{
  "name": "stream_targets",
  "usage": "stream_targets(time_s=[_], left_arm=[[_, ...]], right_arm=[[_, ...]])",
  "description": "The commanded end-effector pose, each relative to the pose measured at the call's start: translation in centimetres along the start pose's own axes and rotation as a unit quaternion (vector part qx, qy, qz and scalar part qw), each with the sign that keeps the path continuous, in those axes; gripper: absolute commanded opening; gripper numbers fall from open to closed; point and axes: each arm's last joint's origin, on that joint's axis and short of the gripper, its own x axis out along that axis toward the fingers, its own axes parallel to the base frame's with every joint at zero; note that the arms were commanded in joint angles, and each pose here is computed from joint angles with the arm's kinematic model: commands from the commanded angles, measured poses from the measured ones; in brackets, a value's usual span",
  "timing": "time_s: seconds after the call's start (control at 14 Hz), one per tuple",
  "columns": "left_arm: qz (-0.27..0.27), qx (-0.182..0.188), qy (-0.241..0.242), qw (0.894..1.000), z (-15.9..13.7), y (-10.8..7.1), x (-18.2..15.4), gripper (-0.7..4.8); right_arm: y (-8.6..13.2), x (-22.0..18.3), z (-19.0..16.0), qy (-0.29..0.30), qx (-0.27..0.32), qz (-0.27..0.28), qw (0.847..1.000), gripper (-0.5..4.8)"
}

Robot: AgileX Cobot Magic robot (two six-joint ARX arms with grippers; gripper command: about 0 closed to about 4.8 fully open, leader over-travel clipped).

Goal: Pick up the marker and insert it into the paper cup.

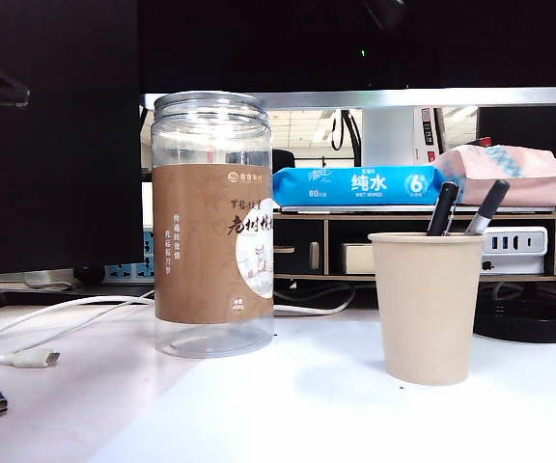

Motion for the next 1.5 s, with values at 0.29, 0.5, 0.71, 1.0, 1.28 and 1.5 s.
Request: stream_targets(time_s=[0.29,0.5,0.71,1.0,1.28,1.5], left_arm=[[-0.005,0.003,-0.005,1.0,0.2,-0.1,0.0,-0.05],[-0.006,-0.011,-0.003,1.0,0.1,-0.1,0.0,-0.05],[-0.01,-0.019,0.006,1.0,0.0,-0.1,0.0,-0.05],[-0.009,-0.02,0.008,1.0,-0.1,0.0,0.0,-0.05],[-0.009,-0.015,0.008,1.0,-0.1,0.0,0.0,-0.05],[-0.009,-0.014,0.007,1.0,-0.1,0.0,0.0,-0.05]], right_arm=[[-3.3,-2.6,-6.4,-0.055,0.023,0.035,0.998,-0.08],[-4.6,-1.9,-9.7,-0.04,0.019,0.004,0.999,-0.08],[-5.2,-1.6,-10.3,-0.033,0.022,-0.02,0.999,-0.08],[-5.9,-1.0,-11.6,-0.031,0.028,-0.052,0.998,0.0],[-6.7,-0.3,-12.5,-0.025,0.036,-0.055,0.998,0.0],[-6.8,0.3,-14.5,-0.018,0.066,-0.044,0.997,0.0]])
